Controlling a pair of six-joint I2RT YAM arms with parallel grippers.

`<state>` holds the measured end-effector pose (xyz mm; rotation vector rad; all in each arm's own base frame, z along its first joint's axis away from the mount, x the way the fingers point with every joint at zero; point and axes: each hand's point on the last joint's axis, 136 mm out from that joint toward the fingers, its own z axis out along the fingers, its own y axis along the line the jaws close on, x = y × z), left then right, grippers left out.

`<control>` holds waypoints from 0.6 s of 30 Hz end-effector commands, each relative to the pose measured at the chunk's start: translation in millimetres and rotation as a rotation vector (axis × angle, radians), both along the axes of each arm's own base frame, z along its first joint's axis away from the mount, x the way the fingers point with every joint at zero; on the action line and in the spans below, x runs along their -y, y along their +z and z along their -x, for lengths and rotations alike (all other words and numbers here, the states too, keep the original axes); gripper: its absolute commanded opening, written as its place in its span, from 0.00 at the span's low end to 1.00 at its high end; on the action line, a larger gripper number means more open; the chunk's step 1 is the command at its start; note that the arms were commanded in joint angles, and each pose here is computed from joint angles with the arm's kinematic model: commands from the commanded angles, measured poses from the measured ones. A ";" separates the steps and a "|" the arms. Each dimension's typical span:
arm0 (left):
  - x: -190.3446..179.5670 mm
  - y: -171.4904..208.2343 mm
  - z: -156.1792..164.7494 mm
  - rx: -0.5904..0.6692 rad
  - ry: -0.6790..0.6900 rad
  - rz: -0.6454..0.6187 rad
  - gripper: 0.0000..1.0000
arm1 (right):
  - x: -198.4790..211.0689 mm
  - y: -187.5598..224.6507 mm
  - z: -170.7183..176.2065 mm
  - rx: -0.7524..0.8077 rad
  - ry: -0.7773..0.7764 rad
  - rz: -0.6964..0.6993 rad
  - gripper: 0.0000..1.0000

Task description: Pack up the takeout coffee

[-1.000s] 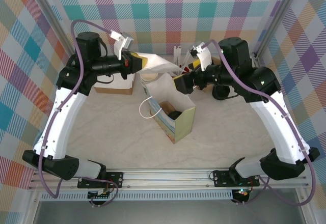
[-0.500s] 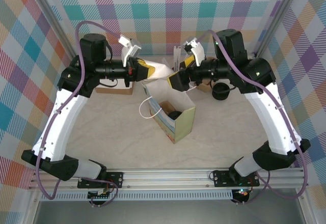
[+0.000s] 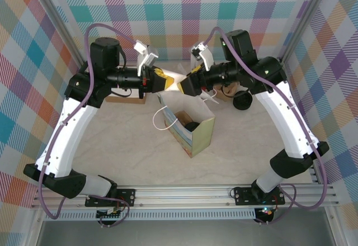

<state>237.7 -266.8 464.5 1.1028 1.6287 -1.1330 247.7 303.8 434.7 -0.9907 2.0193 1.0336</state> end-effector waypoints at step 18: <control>-12.8 22.3 10.7 0.102 0.078 0.016 0.34 | 6.0 8.5 20.7 -0.063 0.014 -0.019 0.07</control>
